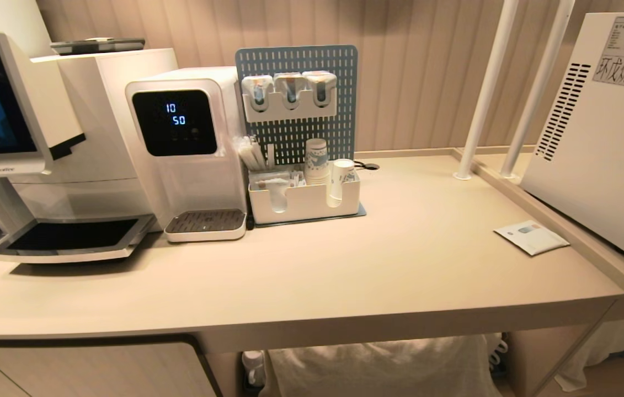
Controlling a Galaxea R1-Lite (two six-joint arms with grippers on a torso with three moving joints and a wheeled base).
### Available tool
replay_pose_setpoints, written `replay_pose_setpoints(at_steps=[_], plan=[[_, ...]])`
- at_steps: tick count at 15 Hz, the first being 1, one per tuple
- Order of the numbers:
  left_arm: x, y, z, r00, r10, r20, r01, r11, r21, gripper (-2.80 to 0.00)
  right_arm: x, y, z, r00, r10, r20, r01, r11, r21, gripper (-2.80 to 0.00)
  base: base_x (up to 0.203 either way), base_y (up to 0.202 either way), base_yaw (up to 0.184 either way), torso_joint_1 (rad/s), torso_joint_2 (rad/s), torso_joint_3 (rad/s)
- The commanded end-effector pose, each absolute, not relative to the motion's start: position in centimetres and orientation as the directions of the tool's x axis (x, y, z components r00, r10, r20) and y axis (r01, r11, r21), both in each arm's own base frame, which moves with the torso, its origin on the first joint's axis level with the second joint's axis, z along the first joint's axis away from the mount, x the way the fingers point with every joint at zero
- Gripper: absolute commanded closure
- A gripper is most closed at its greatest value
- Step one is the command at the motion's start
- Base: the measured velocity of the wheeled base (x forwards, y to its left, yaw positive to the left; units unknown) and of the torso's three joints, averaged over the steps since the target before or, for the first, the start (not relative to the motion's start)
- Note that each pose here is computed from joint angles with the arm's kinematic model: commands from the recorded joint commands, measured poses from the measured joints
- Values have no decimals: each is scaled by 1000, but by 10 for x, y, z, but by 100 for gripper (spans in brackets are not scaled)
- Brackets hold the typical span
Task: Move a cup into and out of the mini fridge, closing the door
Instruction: Place the yoghurt on the table
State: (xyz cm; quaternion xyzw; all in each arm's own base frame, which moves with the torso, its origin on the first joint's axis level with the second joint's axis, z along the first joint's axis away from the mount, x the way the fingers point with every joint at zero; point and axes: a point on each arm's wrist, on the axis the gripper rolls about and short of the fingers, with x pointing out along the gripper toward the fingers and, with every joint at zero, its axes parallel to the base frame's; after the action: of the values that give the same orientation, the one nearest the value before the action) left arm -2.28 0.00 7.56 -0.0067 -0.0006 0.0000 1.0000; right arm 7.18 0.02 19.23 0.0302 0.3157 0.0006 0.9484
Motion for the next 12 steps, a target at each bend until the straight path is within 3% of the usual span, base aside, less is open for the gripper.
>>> replay_pose_setpoints(at_steps=[1, 5, 12], plan=[[-23, 0, 76, 1000, 0, 1, 0, 1000, -14, 0, 105, 0, 188, 720, 21, -694, 27, 998, 59, 0, 0, 0, 0, 0, 0, 0], [-23, 0, 76, 1000, 0, 1, 0, 1000, -14, 0, 138, 0, 175, 639, 33, -769, 35, 997, 72, 0, 0, 0, 0, 0, 0, 0], [-23, 0, 76, 1000, 0, 2, 0, 1000, -14, 0, 206, 2, 169, 705, 86, -704, -13, 994, 109, 0, 0, 0, 0, 0, 0, 0]])
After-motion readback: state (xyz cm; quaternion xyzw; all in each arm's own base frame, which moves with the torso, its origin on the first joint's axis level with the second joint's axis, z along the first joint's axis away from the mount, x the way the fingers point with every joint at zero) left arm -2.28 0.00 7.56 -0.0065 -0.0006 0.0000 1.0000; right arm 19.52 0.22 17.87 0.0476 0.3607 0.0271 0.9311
